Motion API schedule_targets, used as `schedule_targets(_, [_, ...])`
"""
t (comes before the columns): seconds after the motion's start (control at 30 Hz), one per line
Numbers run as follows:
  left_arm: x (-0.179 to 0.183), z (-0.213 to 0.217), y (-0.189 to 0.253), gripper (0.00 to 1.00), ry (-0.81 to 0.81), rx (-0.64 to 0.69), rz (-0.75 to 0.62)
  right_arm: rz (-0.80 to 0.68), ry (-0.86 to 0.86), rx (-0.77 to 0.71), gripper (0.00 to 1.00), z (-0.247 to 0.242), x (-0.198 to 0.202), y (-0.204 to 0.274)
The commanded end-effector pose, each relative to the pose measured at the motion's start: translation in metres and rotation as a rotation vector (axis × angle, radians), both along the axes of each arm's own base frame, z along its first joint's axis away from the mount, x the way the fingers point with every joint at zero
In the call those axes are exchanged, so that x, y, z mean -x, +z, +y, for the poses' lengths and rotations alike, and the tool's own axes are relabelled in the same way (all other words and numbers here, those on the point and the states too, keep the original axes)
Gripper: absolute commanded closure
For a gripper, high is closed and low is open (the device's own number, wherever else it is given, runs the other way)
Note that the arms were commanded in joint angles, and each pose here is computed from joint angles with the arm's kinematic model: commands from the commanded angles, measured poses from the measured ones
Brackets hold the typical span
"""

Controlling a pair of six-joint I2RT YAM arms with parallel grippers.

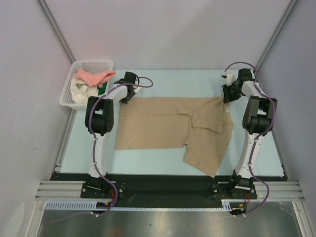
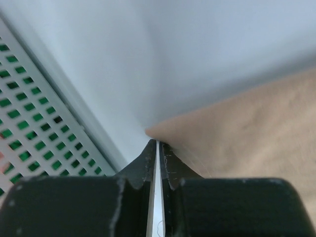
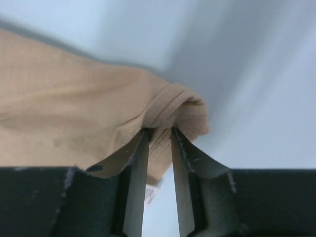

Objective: Fold and stack the t-shirts
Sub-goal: Fold the tshirt

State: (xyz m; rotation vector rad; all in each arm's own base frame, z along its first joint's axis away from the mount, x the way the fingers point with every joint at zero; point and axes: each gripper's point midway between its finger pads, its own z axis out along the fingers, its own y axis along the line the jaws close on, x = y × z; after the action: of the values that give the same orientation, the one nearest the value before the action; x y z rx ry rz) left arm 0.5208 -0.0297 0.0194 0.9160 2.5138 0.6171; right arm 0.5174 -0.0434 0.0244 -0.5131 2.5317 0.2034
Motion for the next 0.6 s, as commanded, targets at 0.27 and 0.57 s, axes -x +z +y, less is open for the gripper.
schedule_targets(0.27, [-0.048, -0.002, -0.008, 0.92, -0.002, -0.013, 0.015, -0.043, -0.049, 0.098, 0.83, -0.022, -0.036, -0.023])
schedule_targets(0.57, [-0.068, 0.003, -0.006, 0.93, -0.02, -0.061, -0.027, -0.05, -0.09, 0.116, 0.85, -0.038, -0.046, -0.025])
